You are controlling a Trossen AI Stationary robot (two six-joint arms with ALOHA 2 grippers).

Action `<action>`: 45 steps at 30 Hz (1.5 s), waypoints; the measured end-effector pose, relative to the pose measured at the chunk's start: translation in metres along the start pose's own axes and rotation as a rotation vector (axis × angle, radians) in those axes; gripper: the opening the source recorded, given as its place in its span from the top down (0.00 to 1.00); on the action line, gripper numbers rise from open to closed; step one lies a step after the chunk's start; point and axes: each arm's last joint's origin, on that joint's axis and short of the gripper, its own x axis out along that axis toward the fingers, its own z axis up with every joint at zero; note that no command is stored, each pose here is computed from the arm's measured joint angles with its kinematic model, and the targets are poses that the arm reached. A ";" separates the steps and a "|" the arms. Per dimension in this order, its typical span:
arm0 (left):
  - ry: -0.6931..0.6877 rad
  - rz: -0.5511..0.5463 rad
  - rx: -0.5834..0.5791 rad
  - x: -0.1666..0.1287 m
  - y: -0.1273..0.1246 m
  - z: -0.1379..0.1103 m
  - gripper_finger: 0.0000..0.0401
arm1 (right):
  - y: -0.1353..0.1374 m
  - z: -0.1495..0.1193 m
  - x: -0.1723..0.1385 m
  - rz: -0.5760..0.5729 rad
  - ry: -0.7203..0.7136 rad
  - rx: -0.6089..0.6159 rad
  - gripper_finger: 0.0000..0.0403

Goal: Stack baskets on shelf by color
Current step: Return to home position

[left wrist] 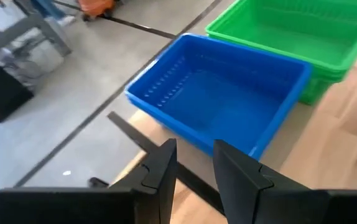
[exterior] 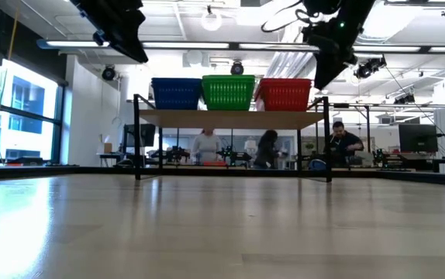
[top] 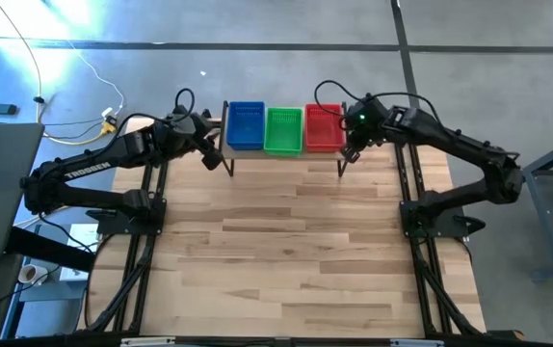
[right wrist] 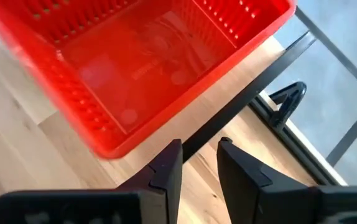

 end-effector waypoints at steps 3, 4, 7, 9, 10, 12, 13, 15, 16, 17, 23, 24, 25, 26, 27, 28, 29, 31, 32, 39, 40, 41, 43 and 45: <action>0.015 -0.067 -0.010 -0.001 -0.002 -0.002 0.77 | 0.001 -0.003 -0.010 0.015 -0.026 -0.039 0.78; 0.019 -0.086 -0.015 0.000 -0.003 -0.003 0.77 | 0.001 -0.004 -0.014 0.022 -0.038 -0.050 0.78; 0.006 -0.146 -0.037 0.002 -0.008 -0.010 0.77 | 0.006 -0.007 -0.026 0.049 -0.074 -0.073 0.78; -0.014 -0.170 -0.055 0.003 -0.013 -0.017 0.77 | 0.010 -0.013 -0.031 0.068 -0.107 -0.096 0.78; -0.024 -0.179 -0.062 0.003 -0.015 -0.021 0.77 | 0.013 -0.018 -0.032 0.078 -0.123 -0.114 0.78; -0.050 -0.201 -0.067 0.001 -0.019 -0.029 0.77 | 0.016 -0.030 -0.032 0.105 -0.153 -0.130 0.78; -0.067 -0.215 -0.065 -0.001 -0.021 -0.032 0.77 | 0.018 -0.038 -0.031 0.116 -0.161 -0.135 0.78; -0.101 -0.243 -0.064 -0.008 -0.024 -0.036 0.77 | 0.020 -0.053 -0.032 0.144 -0.187 -0.131 0.78; -0.112 -0.257 -0.065 -0.012 -0.025 -0.038 0.77 | 0.020 -0.059 -0.032 0.159 -0.204 -0.130 0.78; -0.126 -0.272 -0.066 -0.016 -0.026 -0.040 0.77 | 0.021 -0.066 -0.033 0.175 -0.220 -0.131 0.78; -0.218 -0.393 -0.048 -0.033 -0.034 -0.055 0.77 | 0.024 -0.099 -0.032 0.281 -0.377 -0.097 0.78; -0.234 -0.421 -0.046 -0.035 -0.036 -0.059 0.77 | 0.025 -0.104 -0.031 0.307 -0.413 -0.098 0.78; -0.247 -0.445 -0.039 -0.037 -0.037 -0.063 0.77 | 0.027 -0.108 -0.030 0.334 -0.448 -0.104 0.78; -0.263 -0.469 -0.029 -0.038 -0.039 -0.068 0.77 | 0.028 -0.112 -0.029 0.363 -0.486 -0.112 0.78; -0.277 -0.496 -0.018 -0.039 -0.041 -0.072 0.77 | 0.029 -0.115 -0.027 0.391 -0.524 -0.125 0.78; -0.290 -0.522 -0.009 -0.040 -0.043 -0.077 0.77 | 0.031 -0.119 -0.025 0.416 -0.551 -0.132 0.78; -0.304 -0.549 -0.004 -0.041 -0.044 -0.082 0.77 | 0.032 -0.123 -0.023 0.438 -0.575 -0.135 0.78; -0.343 -0.601 -0.006 -0.042 -0.047 -0.091 0.77 | 0.034 -0.131 -0.018 0.477 -0.621 -0.141 0.78; -0.364 -0.625 -0.006 -0.042 -0.048 -0.095 0.77 | 0.035 -0.134 -0.016 0.495 -0.643 -0.143 0.78; -0.482 -0.738 0.003 -0.041 -0.054 -0.126 0.77 | 0.043 -0.155 0.002 0.603 -0.745 -0.159 0.78; -0.484 -0.745 -0.001 -0.041 -0.054 -0.130 0.77 | 0.044 -0.157 0.003 0.613 -0.751 -0.154 0.78; -0.484 -0.753 -0.012 -0.041 -0.054 -0.134 0.77 | 0.045 -0.159 0.005 0.621 -0.754 -0.152 0.78; -0.486 -0.771 -0.032 -0.040 -0.054 -0.142 0.77 | 0.046 -0.164 0.008 0.631 -0.761 -0.158 0.78; -0.501 -0.789 -0.038 -0.041 -0.054 -0.148 0.77 | 0.047 -0.169 0.011 0.643 -0.779 -0.163 0.78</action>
